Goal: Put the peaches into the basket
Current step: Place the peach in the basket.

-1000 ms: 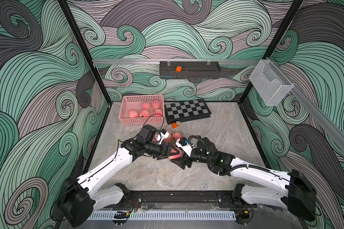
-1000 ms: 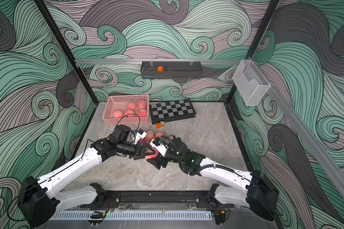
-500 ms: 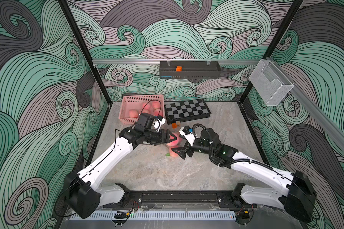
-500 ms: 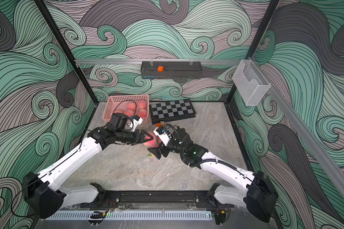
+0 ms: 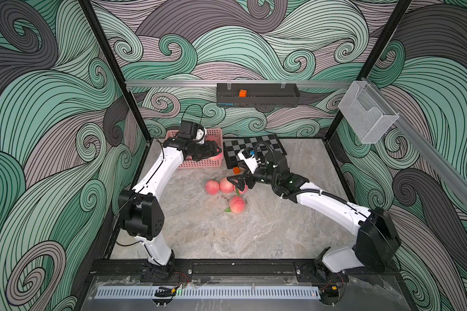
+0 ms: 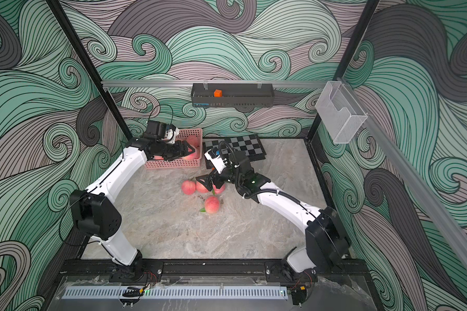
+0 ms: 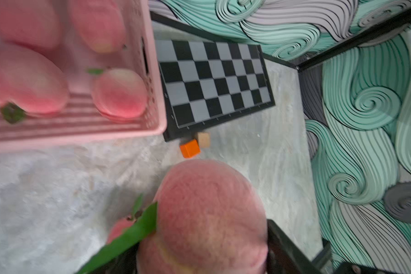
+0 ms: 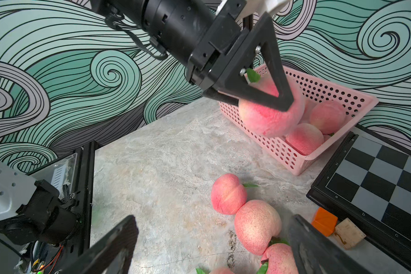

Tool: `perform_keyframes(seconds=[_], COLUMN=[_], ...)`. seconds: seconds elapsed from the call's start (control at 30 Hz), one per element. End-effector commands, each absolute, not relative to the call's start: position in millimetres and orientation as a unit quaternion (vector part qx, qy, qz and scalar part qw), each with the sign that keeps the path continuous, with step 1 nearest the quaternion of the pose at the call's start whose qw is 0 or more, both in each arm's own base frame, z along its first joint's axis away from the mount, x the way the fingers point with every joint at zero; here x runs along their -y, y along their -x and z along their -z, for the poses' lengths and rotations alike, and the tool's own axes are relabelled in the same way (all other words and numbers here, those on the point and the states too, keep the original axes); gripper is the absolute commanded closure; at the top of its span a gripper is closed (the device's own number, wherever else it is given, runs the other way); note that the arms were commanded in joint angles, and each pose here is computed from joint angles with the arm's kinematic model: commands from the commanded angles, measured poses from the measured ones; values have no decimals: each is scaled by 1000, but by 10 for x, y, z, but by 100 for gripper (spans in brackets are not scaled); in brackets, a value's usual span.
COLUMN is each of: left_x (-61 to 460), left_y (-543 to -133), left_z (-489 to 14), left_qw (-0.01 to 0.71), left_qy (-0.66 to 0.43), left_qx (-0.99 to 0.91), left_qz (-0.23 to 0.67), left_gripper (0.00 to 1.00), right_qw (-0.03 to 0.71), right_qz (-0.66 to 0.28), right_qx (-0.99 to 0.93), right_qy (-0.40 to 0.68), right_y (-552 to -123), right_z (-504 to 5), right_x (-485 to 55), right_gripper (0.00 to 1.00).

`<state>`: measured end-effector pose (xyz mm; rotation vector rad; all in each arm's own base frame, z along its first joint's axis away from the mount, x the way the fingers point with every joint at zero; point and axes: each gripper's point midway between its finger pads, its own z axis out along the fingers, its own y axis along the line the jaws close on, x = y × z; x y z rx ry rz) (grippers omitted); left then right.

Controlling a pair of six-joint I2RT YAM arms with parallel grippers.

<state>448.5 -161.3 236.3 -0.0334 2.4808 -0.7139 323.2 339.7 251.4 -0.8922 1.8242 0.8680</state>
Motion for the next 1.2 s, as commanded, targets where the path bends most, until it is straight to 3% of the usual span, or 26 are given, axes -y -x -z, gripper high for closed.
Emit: perform_keyframes(seconds=[0.0, 0.5, 1.17], left_x=[1332, 627, -129], left_y=[-4753, -5926, -6400], left_z=[-2248, -1620, -1246], left_qw=[284, 312, 351], left_qy=[19, 40, 99], left_qx=[-937, -949, -931], left_qz=[203, 33, -3], left_gripper=[43, 41, 42], right_qw=[456, 442, 423], right_qz=[-364, -371, -372], right_qx=[-720, -722, -732], right_qy=[375, 382, 385], right_y=[-3291, -3578, -3658], right_z=[-2624, -2406, -2102], right_x=[-3474, -3592, -3652], right_gripper=[1, 1, 1])
